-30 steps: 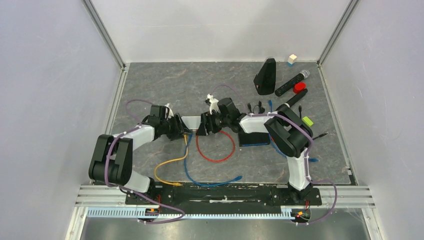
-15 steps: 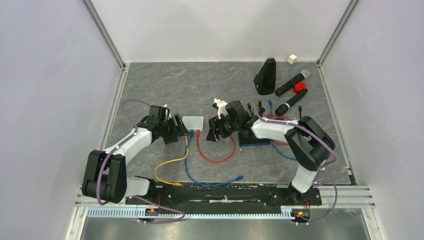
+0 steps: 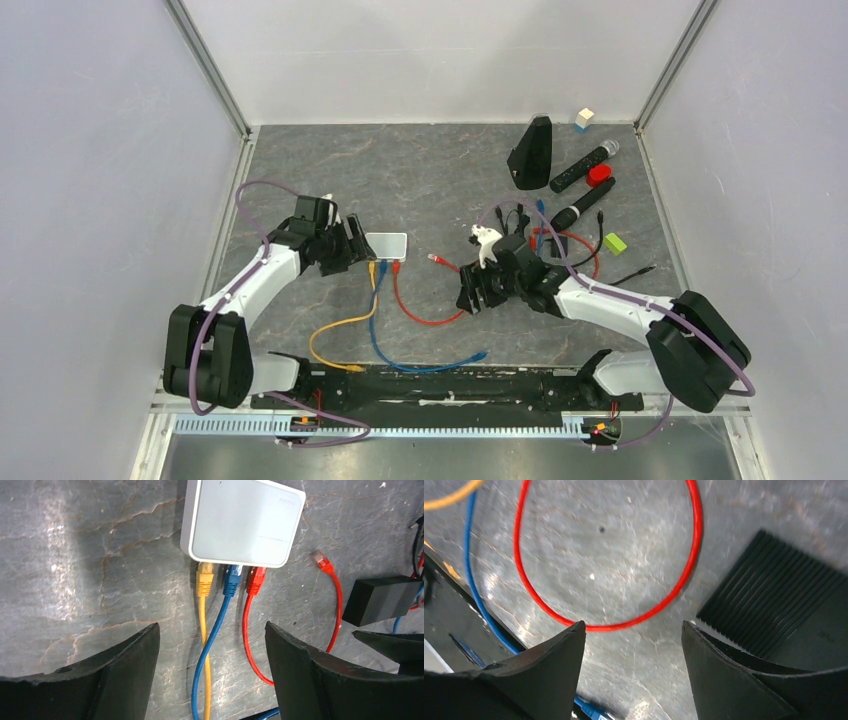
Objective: Pull the plug from the switch port
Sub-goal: Move the switch port to the center of the board.
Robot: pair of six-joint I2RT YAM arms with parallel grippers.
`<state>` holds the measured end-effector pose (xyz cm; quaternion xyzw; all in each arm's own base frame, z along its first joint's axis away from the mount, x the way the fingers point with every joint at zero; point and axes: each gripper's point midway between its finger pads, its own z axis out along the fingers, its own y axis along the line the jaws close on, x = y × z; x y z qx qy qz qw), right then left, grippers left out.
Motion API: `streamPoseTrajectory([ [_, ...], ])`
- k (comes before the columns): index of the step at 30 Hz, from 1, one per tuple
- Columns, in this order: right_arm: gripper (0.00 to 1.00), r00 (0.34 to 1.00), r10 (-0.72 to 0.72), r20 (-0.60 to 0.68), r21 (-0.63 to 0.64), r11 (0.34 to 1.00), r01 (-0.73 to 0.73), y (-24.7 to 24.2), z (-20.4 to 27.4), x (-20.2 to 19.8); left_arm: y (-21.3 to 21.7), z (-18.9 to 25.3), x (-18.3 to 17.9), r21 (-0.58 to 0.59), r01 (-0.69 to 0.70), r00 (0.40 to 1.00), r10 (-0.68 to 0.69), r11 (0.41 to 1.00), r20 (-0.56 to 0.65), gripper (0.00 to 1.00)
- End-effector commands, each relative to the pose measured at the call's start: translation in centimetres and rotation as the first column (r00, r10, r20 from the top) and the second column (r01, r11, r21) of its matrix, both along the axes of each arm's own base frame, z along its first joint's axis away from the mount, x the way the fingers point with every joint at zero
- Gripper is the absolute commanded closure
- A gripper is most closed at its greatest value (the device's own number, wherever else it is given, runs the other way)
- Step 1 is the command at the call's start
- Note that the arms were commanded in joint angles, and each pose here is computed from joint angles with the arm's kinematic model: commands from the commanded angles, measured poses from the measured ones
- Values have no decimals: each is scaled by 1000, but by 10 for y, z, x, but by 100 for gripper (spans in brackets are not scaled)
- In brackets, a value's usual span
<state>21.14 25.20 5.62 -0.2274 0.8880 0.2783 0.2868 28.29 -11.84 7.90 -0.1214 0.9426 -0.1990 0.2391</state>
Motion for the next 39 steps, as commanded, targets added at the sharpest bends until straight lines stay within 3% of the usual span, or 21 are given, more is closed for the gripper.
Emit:
streamPoseTrajectory([
  [1, 27, 999, -4, -52, -11, 1000, 4, -11, -10, -17, 11, 6, -15, 50, 5, 1000, -5, 999, -2, 17],
  [14, 28, 999, -23, 31, -98, 995, 26, 0, -14, 28, 20, 8, -32, 70, -34, 999, 35, 997, -9, 16],
  [24, 27, 998, 46, 49, -11, 999, -46, 9, 14, 15, 29, 11, -49, 100, -54, 998, 56, 994, -21, 12],
  [34, 26, 991, 85, 104, 66, 993, -93, 26, 54, 21, 33, 61, -92, 142, 107, 980, -80, 984, -183, 11],
  [39, 26, 989, 99, 107, 76, 991, -108, 33, 57, 25, 39, 59, -130, 141, 135, 948, -87, 981, -307, 11],
])
